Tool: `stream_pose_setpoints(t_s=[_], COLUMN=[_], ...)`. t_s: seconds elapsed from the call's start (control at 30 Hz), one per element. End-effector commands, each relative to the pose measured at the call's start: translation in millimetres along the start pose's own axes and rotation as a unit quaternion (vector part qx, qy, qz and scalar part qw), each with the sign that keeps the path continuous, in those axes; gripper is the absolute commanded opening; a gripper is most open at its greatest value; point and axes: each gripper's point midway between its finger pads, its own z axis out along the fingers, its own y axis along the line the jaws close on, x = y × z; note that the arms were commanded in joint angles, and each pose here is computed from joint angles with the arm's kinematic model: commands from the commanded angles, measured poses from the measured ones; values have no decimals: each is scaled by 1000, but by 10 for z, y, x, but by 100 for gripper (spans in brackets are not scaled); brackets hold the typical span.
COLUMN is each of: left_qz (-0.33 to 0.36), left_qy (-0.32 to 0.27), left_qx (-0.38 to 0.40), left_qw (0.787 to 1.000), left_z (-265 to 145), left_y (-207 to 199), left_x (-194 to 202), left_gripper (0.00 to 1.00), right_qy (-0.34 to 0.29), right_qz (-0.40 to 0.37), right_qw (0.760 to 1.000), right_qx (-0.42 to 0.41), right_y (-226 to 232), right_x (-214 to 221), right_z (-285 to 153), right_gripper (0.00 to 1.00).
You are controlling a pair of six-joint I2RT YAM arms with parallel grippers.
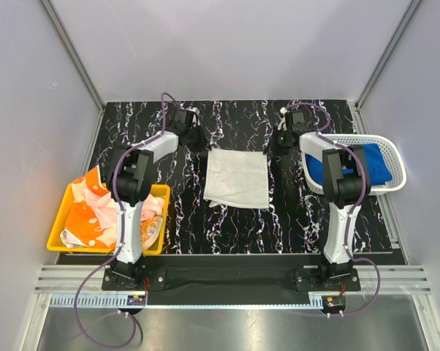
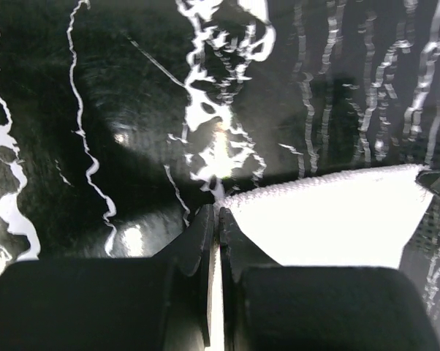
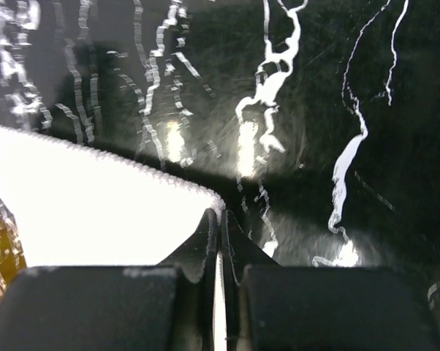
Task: Fold and stack the towels
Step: Fold the towel
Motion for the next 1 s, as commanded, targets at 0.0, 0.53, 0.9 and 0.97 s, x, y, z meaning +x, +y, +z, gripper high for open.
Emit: stream_pose_setpoints(t_s=[0.0, 0.53, 0.9, 0.97], left_qz=[25, 22, 31, 29], left_qy=[-75, -93, -82, -73], left_qx=[66, 97, 55, 41], left_qw=[995, 991, 995, 996], left_z=[-445, -924, -1126, -1149], left_y=[-446, -571, -484, -404], left_x=[-422, 10, 581, 682], left_gripper=[0, 0, 0, 0], right_qy=[-77, -108, -85, -78], right_qz=[-21, -3, 19, 17], right_qw=[996, 993, 995, 995], right_qx=[-29, -46, -52, -54], right_y=[273, 354, 366, 388], right_x=[-413, -79, 481, 575], right_z=[-379, -882, -1145, -1150], right_gripper=[0, 0, 0, 0])
